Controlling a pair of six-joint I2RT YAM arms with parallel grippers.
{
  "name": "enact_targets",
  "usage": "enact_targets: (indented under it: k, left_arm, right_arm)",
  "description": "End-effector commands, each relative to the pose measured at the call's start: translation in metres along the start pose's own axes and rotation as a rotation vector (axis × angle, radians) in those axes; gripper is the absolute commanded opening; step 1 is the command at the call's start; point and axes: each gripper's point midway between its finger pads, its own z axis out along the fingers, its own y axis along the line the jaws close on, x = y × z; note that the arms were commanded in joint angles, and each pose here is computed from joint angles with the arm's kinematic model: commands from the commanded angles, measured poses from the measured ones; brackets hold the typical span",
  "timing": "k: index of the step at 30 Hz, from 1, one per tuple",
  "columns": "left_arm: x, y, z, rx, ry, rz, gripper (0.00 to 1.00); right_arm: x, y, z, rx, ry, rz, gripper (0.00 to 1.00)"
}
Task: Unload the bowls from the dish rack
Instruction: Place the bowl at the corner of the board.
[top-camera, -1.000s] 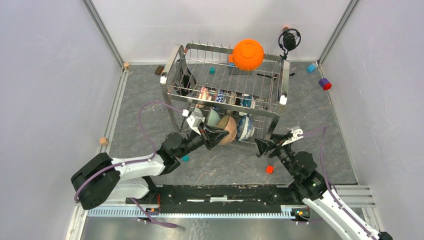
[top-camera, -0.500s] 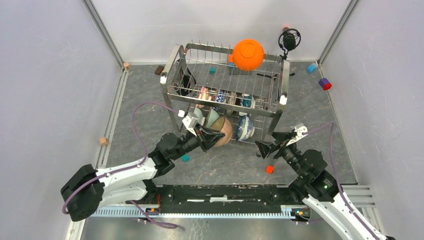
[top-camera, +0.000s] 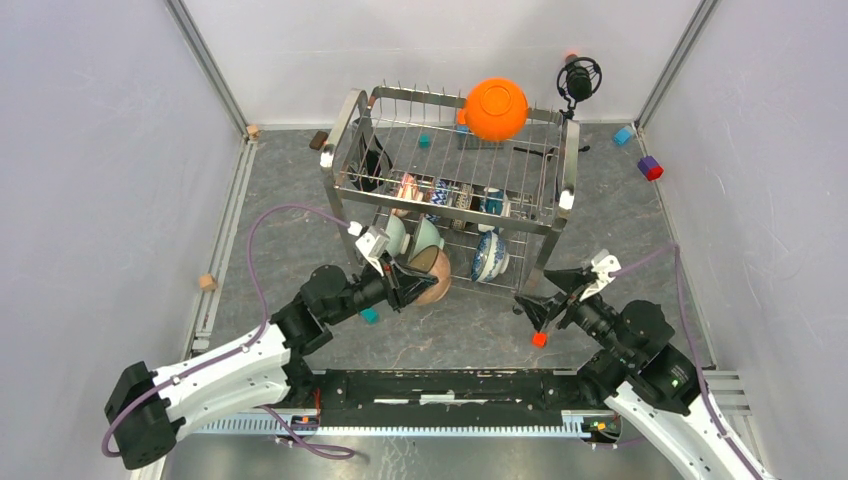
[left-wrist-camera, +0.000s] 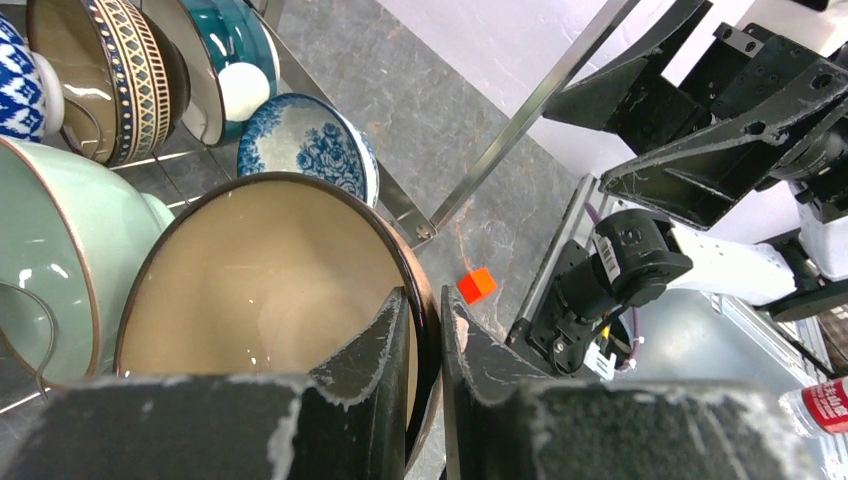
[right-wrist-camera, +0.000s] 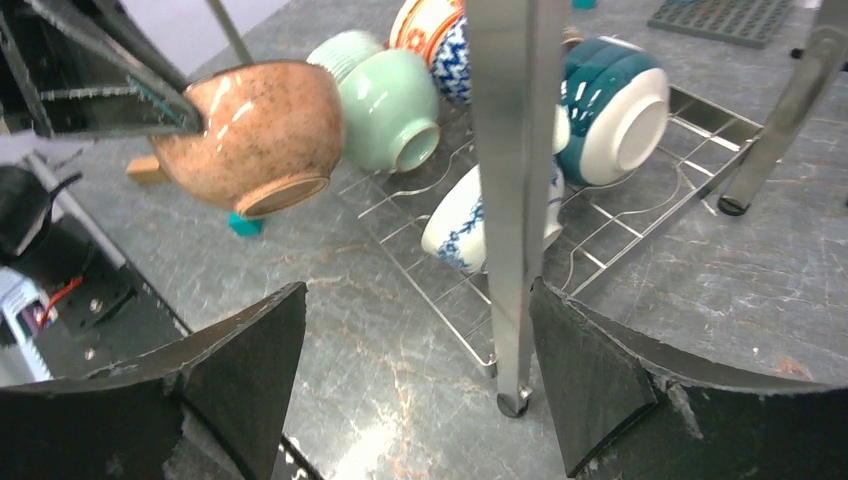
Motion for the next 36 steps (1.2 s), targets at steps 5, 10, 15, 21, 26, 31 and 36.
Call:
enact_targets:
  k: [5,10,15,21,26,31,36]
  left_arm:
    - [-0.044,-0.039,-0.018,0.056,0.012,0.011,0.02]
    - [-0.042,-0.037,-0.033,0.039,0.05,0.076,0.02]
    - [-0.041,-0.035,-0.042,0.013,0.094,0.133,0.02]
    - [-0.034,-0.043,-0.046,0.049,0.141,0.142,0.02]
    - [-0.02,-0.059,-0.056,0.124,0.198,0.161,0.02]
    - [-0.003,-0.072,-0.064,0.191,0.23,0.207,0.02]
    - [0.011,-0.077,-0.059,0.205,0.252,0.303,0.02]
  right_arm:
    - [-0.007,0.044,-0.007,-0.258,0.081,-0.105,0.86]
    - [-0.001,0.073,-0.012,-0.43,0.147,-0.078,0.84]
    - [-0.012,0.086,-0.013,-0.493,0.138,-0.059,0.83]
    - [-0.024,0.1,-0.009,-0.56,0.108,-0.008,0.83]
    - [-0.024,0.104,0.0,-0.574,0.12,0.04,0.82]
    - [-0.025,0.102,0.01,-0.556,0.124,0.062,0.82]
    - [-0.02,0.098,0.018,-0.533,0.141,0.066,0.81]
